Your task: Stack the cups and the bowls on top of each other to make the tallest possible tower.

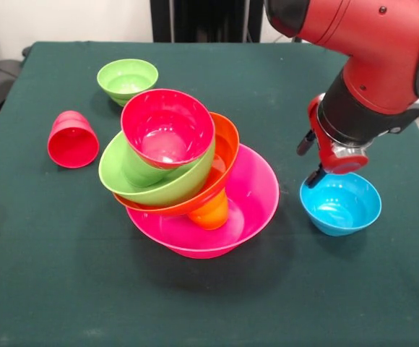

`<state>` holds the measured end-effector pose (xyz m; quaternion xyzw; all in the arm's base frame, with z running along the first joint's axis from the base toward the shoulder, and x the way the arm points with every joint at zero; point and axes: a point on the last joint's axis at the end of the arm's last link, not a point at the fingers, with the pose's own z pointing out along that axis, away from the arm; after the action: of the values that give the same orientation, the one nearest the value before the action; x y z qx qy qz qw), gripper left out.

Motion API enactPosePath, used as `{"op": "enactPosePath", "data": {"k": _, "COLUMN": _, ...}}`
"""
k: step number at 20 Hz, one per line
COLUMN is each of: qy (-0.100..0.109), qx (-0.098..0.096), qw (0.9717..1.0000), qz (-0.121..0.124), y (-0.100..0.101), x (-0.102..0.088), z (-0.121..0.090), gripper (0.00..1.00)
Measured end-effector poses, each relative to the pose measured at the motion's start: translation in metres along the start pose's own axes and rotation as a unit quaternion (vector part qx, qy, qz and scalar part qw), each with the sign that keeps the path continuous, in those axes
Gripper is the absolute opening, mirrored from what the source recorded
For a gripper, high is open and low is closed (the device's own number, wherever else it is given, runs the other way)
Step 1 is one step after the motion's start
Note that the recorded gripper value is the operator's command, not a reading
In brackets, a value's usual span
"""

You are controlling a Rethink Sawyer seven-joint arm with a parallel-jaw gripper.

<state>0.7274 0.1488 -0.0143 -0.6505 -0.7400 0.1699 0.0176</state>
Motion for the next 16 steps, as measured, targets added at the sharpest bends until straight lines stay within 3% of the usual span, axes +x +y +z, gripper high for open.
{"op": "enactPosePath", "data": {"k": 8, "qy": -0.001, "qx": 0.0, "qw": 1.0, "qz": -0.007, "y": -0.001, "x": 0.012, "z": 0.0, "gripper": 1.0}}
{"op": "enactPosePath", "data": {"k": 16, "qy": 0.007, "qx": -0.014, "qw": 0.9998, "qz": -0.01, "y": 0.008, "x": 0.022, "z": -0.009, "gripper": 1.0}}
